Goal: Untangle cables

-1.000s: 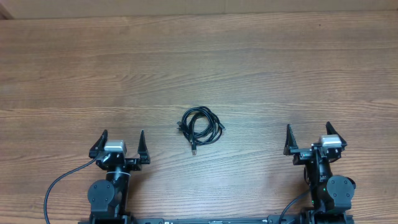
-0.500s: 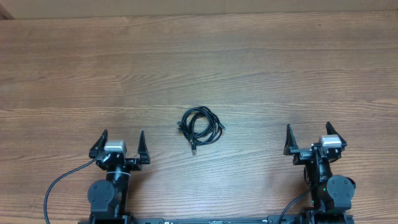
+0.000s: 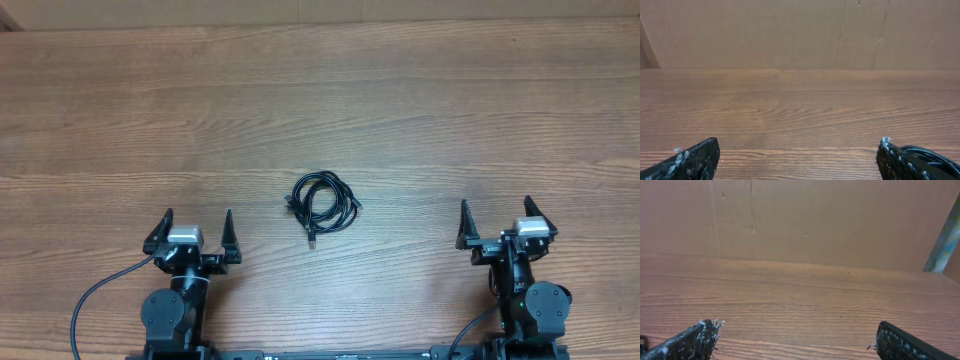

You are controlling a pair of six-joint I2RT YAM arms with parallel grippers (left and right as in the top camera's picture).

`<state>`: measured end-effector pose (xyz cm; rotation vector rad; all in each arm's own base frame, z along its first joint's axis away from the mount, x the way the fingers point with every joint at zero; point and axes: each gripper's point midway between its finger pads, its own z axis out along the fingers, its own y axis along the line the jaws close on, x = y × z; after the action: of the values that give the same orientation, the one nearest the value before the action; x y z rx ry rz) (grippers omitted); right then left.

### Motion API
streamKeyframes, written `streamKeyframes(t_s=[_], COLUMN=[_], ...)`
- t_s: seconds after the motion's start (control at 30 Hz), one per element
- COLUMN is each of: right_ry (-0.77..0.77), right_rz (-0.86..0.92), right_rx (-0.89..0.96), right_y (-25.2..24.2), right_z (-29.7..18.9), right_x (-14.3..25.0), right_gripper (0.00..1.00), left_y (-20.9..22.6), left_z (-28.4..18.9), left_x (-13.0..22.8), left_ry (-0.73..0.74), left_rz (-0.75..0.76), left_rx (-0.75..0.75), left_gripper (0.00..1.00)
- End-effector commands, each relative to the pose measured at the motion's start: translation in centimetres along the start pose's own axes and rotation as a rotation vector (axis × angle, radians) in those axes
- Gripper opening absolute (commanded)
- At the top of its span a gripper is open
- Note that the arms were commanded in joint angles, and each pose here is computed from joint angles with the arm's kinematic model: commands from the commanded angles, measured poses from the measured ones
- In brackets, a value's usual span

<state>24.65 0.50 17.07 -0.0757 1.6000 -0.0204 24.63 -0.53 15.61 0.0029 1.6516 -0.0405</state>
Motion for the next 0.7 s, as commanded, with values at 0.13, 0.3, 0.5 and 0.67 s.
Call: streamKeyframes(t_s=[0.13, 0.3, 0.5, 0.67], right_ry=[-0.008, -0.008, -0.008, -0.008], right_rz=[-0.005, -0.005, -0.005, -0.005], right_rx=[0.002, 0.002, 0.002, 0.002], right_y=[0.0, 0.0, 0.0, 0.0], right_z=[0.0, 0.0, 0.0, 0.0], right_x=[0.1, 0.1, 0.1, 0.1], right_gripper=[1.00, 1.00, 1.00, 1.00], left_y=[-0.1, 0.0, -0.7, -2.8], left_z=[0.0, 0.0, 0.0, -0.4], left_x=[0.0, 0.0, -0.3, -2.9], left_ry=[-0.003, -0.003, -0.019, -0.129], left_rz=[-0.006, 0.020, 0.069, 0.058], left_rx=[0.003, -0.005, 0.039, 0.159], left_gripper=[1.00, 0.99, 1.00, 1.00])
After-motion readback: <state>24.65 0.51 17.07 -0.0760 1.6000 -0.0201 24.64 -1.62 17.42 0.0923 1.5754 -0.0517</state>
